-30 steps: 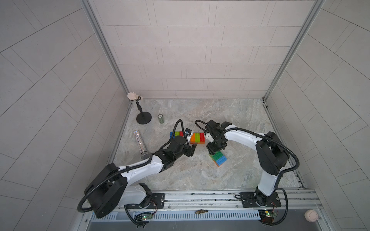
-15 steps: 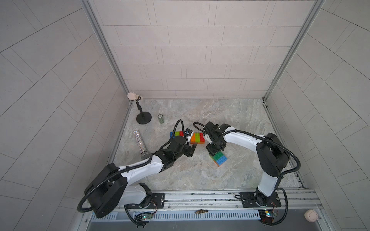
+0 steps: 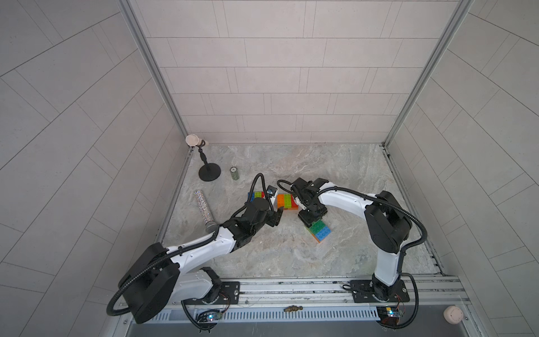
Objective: Assemble a rectangle with lego
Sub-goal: Assemble the lego brick with the lego brick.
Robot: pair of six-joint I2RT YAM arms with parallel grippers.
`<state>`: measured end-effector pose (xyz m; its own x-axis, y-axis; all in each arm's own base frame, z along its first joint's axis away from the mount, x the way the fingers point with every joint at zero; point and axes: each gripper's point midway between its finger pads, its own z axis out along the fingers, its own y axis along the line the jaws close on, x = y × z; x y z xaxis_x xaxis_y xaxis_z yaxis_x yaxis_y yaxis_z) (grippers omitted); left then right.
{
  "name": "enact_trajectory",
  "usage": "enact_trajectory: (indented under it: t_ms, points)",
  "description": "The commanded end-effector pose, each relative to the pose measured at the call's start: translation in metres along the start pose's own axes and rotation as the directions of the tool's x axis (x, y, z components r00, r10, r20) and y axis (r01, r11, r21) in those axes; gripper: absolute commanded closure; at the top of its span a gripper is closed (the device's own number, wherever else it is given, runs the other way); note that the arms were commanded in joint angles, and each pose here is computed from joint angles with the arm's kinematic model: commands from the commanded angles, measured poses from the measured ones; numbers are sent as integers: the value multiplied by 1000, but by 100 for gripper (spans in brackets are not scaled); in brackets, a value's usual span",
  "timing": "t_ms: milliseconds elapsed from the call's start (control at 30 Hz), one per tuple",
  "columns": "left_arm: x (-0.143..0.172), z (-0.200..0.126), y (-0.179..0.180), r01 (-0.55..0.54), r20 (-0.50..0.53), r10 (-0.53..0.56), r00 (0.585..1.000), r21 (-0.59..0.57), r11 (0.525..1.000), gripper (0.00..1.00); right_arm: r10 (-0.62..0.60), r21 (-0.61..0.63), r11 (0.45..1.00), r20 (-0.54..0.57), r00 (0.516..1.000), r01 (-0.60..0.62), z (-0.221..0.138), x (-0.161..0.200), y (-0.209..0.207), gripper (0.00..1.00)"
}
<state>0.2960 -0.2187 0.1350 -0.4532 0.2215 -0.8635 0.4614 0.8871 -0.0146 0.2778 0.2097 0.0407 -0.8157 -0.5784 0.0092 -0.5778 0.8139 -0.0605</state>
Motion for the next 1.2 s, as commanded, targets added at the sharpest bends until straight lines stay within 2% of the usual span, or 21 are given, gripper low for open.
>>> enact_trajectory:
  t_ms: [0, 67, 133, 300, 400, 500, 800, 900, 1033, 1100, 1167]
  points:
    - [-3, -4, 29, 93, -52, -98, 994, -106, 990, 24, -118, 23, 992, -75, 990, 120, 27, 1, -2, 86]
    - [2, -6, 43, 150, -97, -165, 982, -145, 978, 24, -168, 22, 985, -87, 982, 171, 19, -3, 2, 70]
    - [10, -7, 53, 198, -135, -222, 966, -173, 965, 24, -208, 79, 973, -127, 970, 219, 16, -2, -2, 56]
    - [16, -3, 41, 193, -264, -224, 938, -137, 972, 24, -265, 149, 947, -137, 955, 284, 1, -8, -1, 41]
    - [19, -2, 37, 169, -318, -199, 927, -120, 978, 24, -262, 150, 949, -115, 958, 278, -10, -11, 0, 34]
    - [18, -1, 34, 174, -310, -197, 930, -100, 980, 24, -267, 148, 948, -110, 957, 281, -17, -11, 2, 29]
    - [15, -3, 31, 206, -282, -221, 933, -82, 975, 24, -260, 157, 952, -45, 965, 264, -47, -18, 5, 25]
    - [12, -5, 28, 219, -274, -229, 934, -70, 973, 24, -191, 140, 972, 19, 981, 186, -62, -16, 5, 26]
    - [10, 1, 13, 234, -280, -220, 934, 18, 972, 26, 47, 36, 998, 126, 991, -52, -74, -5, 2, 31]
    - [13, 7, 3, 258, -300, -231, 926, 52, 965, 27, 208, -38, 978, 166, 964, -204, -79, 4, -3, 33]
    - [13, 12, -8, 262, -321, -223, 921, 83, 962, 27, 425, -128, 904, 182, 887, -408, -78, 17, -11, 34]
